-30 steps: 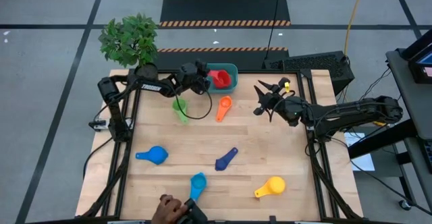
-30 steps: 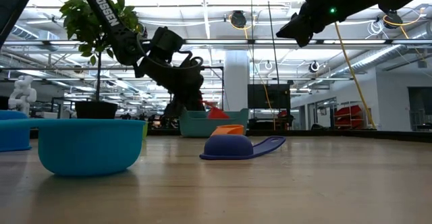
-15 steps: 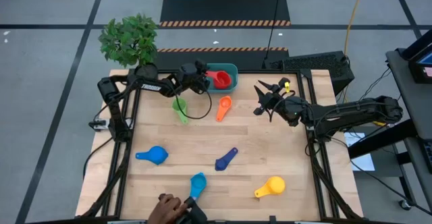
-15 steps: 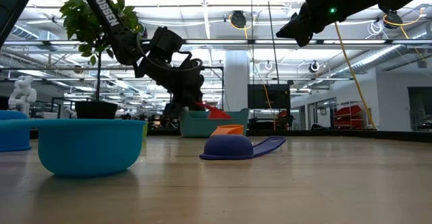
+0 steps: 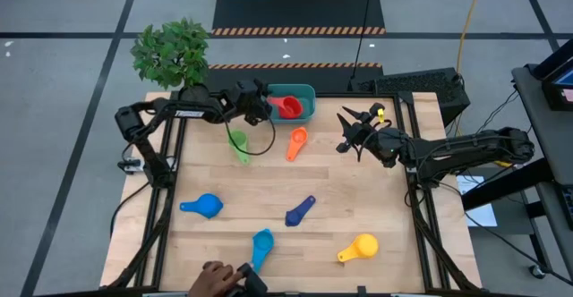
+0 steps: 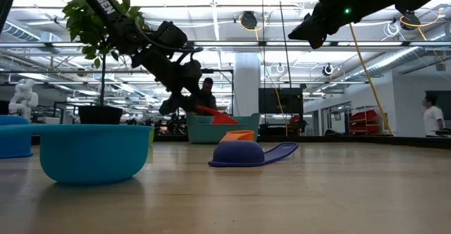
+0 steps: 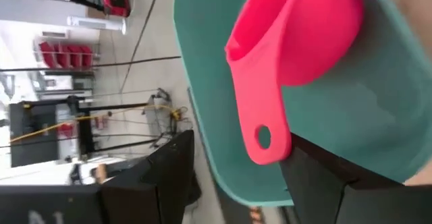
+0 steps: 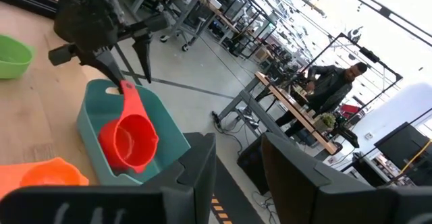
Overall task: Nest measuring cups in basket
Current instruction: Put the red measuring cup into the blue bin, then stack the blue measuring cup on top of the red measuring cup in the blue bin
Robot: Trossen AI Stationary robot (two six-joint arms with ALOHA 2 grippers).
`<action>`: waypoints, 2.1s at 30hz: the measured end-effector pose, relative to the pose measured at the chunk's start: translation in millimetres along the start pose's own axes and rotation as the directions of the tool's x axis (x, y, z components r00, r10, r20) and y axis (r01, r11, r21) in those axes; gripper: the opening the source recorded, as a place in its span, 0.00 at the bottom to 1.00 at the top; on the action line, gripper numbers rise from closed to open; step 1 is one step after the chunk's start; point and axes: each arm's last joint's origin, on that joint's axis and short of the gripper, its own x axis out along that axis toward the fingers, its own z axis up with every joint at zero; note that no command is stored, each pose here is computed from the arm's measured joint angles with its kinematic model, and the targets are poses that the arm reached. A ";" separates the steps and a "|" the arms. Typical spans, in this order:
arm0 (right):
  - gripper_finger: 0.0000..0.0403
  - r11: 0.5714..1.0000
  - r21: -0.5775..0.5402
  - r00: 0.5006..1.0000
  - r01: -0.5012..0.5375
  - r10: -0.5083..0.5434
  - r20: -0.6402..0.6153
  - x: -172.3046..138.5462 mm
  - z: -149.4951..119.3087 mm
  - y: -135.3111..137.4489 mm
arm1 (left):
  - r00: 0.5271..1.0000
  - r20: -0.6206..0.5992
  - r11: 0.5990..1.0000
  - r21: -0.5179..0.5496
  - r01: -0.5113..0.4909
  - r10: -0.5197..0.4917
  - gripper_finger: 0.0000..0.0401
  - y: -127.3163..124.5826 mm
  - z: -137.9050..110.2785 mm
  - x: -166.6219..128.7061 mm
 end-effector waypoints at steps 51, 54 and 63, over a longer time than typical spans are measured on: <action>0.28 0.996 0.035 0.995 -0.081 0.079 0.061 0.5 1.8 1.6 | 0.870 0.104 0.667 -0.601 0.441 -0.482 0.31 2.4 64.3 -114.4; 0.28 0.995 0.056 0.995 -0.083 0.079 0.062 0.5 1.8 1.6 | 0.849 0.097 0.656 -0.591 0.470 -0.520 0.31 -19.5 73.9 -126.5; 0.28 0.985 0.134 0.992 -0.112 0.104 0.071 0.4 1.6 2.6 | 0.866 0.098 0.695 -0.556 0.456 -0.490 0.31 -70.2 115.7 -160.4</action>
